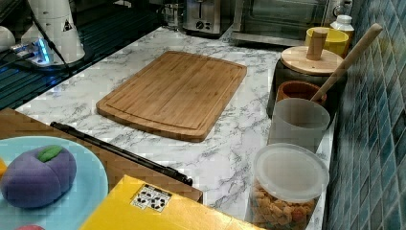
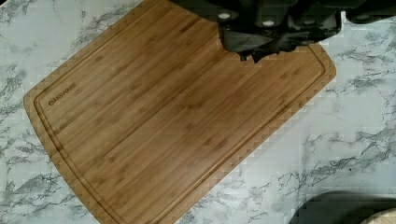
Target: Turn on the toaster.
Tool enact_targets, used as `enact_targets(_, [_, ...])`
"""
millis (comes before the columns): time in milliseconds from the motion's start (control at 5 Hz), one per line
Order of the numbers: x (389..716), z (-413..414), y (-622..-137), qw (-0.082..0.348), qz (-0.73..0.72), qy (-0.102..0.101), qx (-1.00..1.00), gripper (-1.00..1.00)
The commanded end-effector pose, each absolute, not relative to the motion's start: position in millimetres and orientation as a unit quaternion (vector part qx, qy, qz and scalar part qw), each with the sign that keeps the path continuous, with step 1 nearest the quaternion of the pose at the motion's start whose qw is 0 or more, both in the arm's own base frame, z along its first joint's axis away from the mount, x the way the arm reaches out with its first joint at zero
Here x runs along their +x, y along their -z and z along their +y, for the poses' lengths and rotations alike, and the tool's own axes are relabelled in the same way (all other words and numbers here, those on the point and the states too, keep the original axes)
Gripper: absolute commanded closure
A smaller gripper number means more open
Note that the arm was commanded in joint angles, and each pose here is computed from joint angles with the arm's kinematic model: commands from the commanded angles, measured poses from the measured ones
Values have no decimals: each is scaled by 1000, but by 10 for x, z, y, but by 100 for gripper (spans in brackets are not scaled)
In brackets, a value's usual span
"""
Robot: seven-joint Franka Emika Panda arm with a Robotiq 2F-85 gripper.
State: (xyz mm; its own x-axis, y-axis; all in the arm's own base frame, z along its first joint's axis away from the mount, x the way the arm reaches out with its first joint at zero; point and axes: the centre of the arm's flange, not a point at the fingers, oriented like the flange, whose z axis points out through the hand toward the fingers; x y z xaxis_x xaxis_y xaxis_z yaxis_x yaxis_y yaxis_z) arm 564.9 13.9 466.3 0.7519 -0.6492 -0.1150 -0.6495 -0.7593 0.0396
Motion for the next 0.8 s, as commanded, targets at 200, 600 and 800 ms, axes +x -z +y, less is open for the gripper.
enact_targets(200, [5502, 284, -4575, 23, 294, -57, -954, 100])
enact_targets(600, [5346, 1091, -4514, 60, 180, -40, -981, 100])
enact_targets(800, [5198, 1371, -4605, 86, 153, -18, -984, 100])
